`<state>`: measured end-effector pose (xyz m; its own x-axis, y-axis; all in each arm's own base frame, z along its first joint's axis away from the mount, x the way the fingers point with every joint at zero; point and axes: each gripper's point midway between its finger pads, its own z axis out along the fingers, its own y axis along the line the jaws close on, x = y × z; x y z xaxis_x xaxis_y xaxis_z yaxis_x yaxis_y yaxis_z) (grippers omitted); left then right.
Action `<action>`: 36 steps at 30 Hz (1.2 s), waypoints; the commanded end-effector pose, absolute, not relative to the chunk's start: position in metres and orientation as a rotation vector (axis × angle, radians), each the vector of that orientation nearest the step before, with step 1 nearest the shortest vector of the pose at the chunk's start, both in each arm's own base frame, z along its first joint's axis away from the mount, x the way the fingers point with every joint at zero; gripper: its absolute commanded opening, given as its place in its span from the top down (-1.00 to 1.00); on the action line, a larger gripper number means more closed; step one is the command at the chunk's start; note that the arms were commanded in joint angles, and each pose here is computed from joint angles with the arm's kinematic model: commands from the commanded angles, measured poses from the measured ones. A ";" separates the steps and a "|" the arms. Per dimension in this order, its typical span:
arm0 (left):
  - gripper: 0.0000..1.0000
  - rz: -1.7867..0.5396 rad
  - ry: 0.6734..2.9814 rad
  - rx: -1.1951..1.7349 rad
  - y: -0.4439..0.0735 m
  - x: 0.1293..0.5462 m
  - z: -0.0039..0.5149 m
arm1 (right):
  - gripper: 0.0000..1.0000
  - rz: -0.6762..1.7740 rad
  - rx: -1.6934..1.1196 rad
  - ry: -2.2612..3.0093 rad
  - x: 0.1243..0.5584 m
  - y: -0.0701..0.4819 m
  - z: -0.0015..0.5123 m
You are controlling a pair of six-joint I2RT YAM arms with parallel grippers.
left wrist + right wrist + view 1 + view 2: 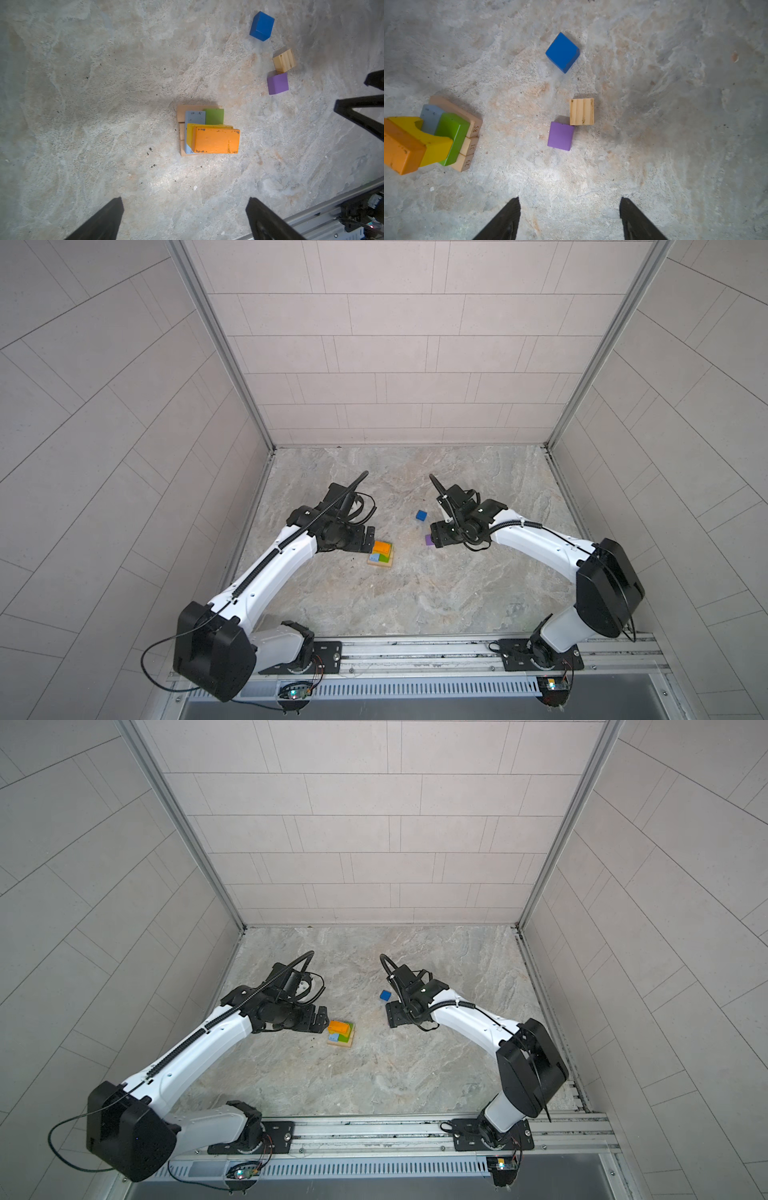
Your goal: Build the wood block tower
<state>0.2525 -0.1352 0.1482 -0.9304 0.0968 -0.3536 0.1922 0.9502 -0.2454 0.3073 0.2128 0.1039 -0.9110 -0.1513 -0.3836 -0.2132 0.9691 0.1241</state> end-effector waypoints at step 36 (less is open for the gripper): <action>-1.00 -0.732 2.625 0.106 -0.140 0.265 0.174 | -0.05 0.108 -0.258 2.815 0.333 0.242 0.037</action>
